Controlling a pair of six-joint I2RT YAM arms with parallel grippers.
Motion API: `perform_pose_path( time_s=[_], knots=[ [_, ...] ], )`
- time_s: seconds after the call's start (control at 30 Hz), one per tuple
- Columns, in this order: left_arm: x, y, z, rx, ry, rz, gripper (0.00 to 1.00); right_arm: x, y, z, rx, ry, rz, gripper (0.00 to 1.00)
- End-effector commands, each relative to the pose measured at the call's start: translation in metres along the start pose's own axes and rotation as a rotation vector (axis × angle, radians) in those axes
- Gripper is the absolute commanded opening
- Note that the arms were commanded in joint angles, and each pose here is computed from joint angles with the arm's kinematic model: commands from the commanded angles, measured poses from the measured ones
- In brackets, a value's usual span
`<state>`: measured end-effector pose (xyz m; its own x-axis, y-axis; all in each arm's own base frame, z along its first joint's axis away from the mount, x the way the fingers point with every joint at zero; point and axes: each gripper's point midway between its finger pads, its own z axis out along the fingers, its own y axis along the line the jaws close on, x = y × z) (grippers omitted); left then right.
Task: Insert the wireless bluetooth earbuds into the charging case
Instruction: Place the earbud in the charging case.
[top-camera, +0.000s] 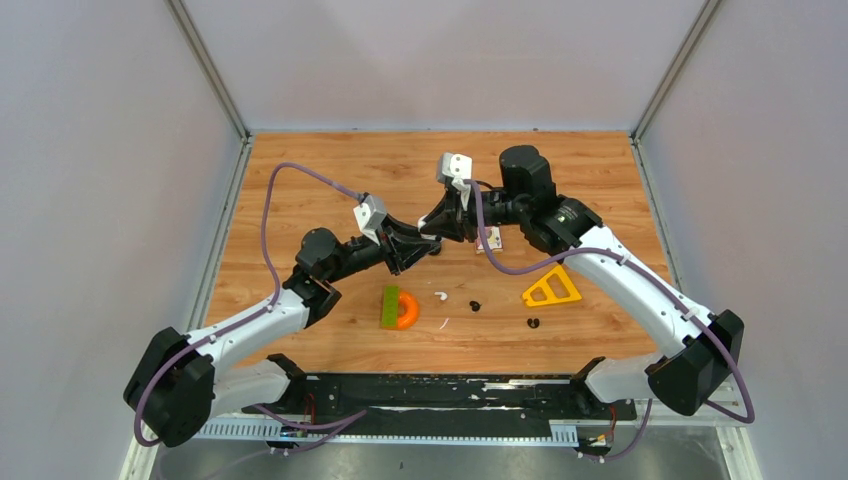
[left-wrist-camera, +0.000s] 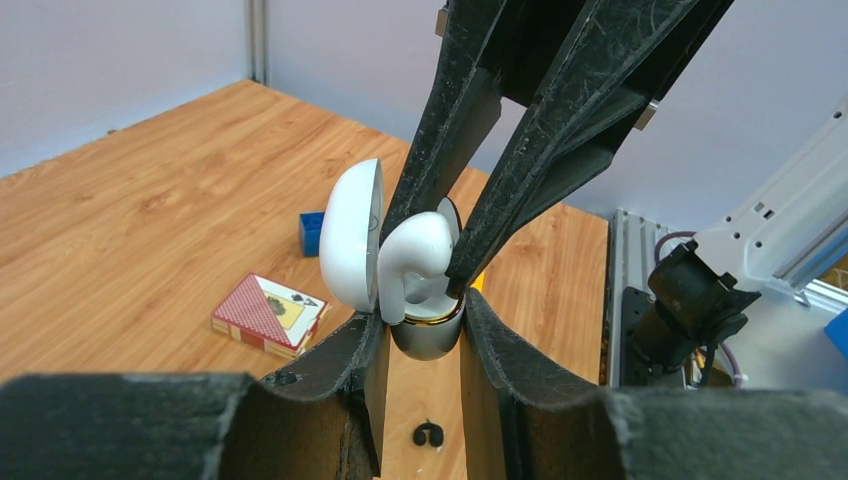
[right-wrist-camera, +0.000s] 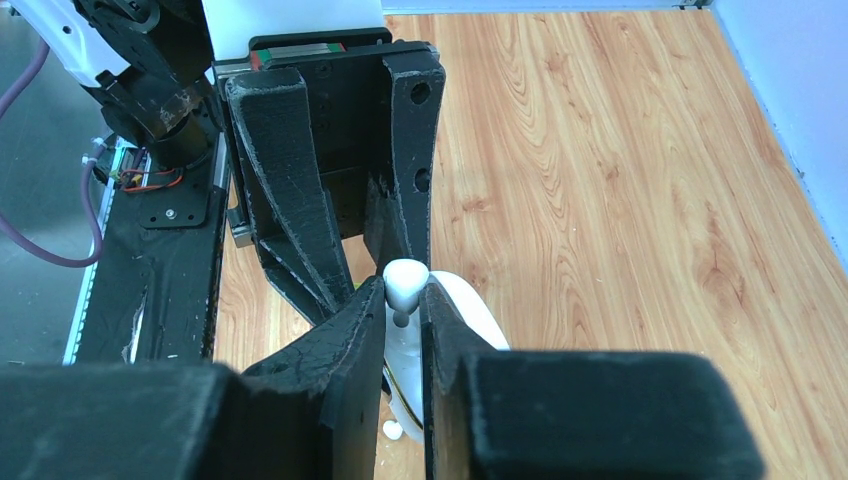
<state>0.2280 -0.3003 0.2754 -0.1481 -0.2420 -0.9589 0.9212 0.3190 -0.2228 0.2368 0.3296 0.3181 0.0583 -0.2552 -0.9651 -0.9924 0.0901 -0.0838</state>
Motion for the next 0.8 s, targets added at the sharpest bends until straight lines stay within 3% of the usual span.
perform_pose_path(
  time_s=[0.0,0.77],
  knots=[
    [-0.018,-0.005,-0.001,0.011,-0.056,0.078,0.00,-0.006,0.000,-0.002,0.012,-0.009,-0.023,0.00],
    [-0.009,0.000,0.000,0.000,-0.027,0.069,0.00,-0.017,0.003,-0.007,0.007,-0.030,-0.010,0.00]
  ],
)
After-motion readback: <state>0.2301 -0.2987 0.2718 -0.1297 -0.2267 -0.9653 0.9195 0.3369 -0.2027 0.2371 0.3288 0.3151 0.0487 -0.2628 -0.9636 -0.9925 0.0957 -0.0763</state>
